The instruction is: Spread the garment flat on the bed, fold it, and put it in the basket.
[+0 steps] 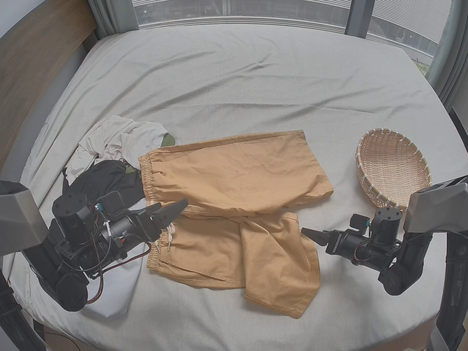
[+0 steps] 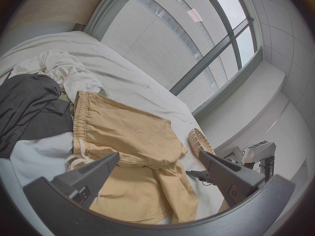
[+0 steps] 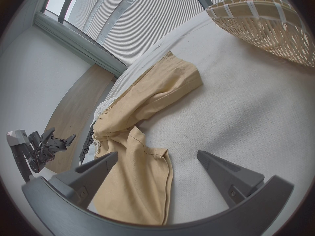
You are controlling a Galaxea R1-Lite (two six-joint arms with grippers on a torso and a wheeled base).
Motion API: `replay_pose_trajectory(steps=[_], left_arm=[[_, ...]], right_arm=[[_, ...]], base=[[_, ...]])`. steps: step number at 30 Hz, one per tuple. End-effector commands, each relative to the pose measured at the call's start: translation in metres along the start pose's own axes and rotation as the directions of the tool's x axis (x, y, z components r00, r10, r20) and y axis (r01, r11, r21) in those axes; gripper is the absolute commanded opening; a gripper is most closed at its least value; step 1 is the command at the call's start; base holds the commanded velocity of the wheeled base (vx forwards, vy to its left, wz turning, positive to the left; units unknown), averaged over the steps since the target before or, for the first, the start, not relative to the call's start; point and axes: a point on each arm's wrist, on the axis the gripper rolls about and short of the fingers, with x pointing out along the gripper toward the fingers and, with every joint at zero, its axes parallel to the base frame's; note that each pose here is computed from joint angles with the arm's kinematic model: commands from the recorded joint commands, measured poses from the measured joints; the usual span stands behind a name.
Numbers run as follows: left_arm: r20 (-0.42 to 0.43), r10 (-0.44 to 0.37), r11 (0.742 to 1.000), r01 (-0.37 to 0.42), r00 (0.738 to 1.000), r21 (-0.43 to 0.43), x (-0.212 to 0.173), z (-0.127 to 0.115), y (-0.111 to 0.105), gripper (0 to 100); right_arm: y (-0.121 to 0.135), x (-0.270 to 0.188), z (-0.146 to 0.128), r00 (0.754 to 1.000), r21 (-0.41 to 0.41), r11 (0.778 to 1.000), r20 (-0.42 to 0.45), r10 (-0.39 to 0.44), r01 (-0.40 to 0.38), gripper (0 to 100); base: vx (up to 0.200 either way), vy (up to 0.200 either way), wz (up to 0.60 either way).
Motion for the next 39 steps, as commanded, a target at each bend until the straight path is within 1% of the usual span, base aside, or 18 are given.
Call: replay_pose_trajectory(steps=[1,5,9,10,18,22,29,32,33,39], left_arm=[[-0.001,-0.002,1.0,0.002,1.0,0.0,0.0,-0.001,-0.001,100],[0.0,0.001,1.0,-0.001,1.0,0.0,0.0,-0.001,-0.001,100],[0.002,-0.002,1.0,0.002,1.0,0.001,0.0,0.0,-0.002,100],[0.0,-0.003,1.0,0.003,1.0,0.0,0.001,0.0,-0.001,100],[0.0,-0.003,1.0,0.003,1.0,0.0,0.0,-0.001,-0.001,100],[-0.001,-0.001,1.0,0.001,1.0,0.0,0.0,-0.001,-0.001,100],[-0.001,-0.001,1.0,0.001,1.0,0.0,0.0,-0.001,-0.001,100],[-0.002,0.0,1.0,0.0,1.0,-0.001,0.0,-0.001,-0.001,100],[-0.002,0.0,1.0,0.0,1.0,-0.001,0.0,-0.001,-0.001,100],[-0.005,0.001,1.0,-0.001,1.0,-0.002,-0.001,-0.002,-0.001,100]], right_arm=[[0.0,0.009,-0.007,1.0,-0.003,1.0,-0.02,0.011,-0.011,100],[0.006,0.012,-0.01,0.999,-0.011,0.999,-0.028,0.03,-0.03,100],[0.003,0.015,-0.013,0.999,-0.006,1.0,-0.036,0.024,-0.024,100],[0.002,0.015,-0.013,0.999,-0.005,1.0,-0.036,0.022,-0.022,0],[0.002,0.018,-0.011,0.999,-0.01,1.0,-0.023,0.029,-0.029,0],[-0.001,0.019,-0.013,0.999,-0.006,1.0,-0.029,0.022,-0.022,0],[-0.002,0.014,-0.01,1.0,-0.003,1.0,-0.02,0.011,-0.011,0],[-0.004,0.012,-0.015,0.999,0.005,1.0,-0.042,0.004,-0.003,0],[-0.003,0.013,-0.016,0.999,0.003,1.0,-0.042,0.005,-0.005,100],[-0.003,0.013,-0.016,0.999,0.004,1.0,-0.041,0.007,-0.007,100]], base=[[0.0,0.0,0.0],[0.0,0.0,0.0],[0.0,0.0,0.0],[0.0,0.0,0.0],[0.0,0.0,0.0],[0.0,0.0,0.0],[0.0,0.0,0.0],[0.0,0.0,0.0],[0.0,0.0,0.0],[0.0,0.0,0.0]])
